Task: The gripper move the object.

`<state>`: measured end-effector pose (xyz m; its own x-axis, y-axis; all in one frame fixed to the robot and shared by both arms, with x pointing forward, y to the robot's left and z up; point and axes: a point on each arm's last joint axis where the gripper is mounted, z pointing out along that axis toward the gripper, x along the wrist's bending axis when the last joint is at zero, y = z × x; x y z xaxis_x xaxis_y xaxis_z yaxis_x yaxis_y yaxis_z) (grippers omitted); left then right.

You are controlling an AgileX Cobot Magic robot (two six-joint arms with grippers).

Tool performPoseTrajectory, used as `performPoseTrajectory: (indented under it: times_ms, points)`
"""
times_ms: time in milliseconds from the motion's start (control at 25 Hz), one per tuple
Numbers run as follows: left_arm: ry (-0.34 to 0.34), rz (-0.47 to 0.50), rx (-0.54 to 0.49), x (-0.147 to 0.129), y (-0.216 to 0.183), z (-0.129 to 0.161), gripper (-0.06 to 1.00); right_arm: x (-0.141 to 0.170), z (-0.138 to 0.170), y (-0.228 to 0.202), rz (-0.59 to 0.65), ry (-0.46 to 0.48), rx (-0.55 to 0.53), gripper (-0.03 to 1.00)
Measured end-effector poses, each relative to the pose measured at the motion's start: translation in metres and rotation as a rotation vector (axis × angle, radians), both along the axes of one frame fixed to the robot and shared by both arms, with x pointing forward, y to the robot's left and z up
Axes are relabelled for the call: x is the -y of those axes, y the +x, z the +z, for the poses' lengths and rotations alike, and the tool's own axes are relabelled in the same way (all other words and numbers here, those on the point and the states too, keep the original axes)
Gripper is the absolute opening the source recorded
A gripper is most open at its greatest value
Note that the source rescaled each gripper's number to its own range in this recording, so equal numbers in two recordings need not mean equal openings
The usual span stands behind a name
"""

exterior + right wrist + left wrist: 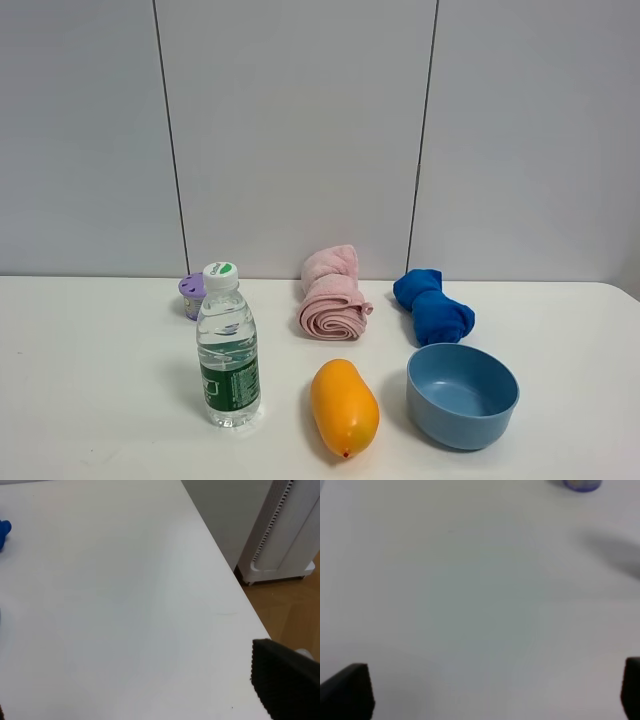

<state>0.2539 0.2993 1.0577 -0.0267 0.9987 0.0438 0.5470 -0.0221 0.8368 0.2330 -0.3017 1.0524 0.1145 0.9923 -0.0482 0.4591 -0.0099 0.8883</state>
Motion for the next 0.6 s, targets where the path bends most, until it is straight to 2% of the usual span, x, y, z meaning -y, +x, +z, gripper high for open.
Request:
performPoseTrajectory:
  times_ms: [120, 320, 600]
  points:
    - [0.012, 0.005, 0.018, 0.000, -0.004, -0.003, 1.00, 0.000, 0.000, 0.000, 0.000, 0.000, 0.000, 1.00]
    - [0.025, 0.007, 0.119, 0.001, -0.020, -0.002, 1.00, 0.000, 0.000, 0.000, 0.000, 0.000, 0.000, 1.00]
    - [0.026, 0.007, 0.124, 0.001, -0.021, -0.002, 1.00, 0.000, 0.000, 0.000, 0.000, 0.000, 0.000, 1.00]
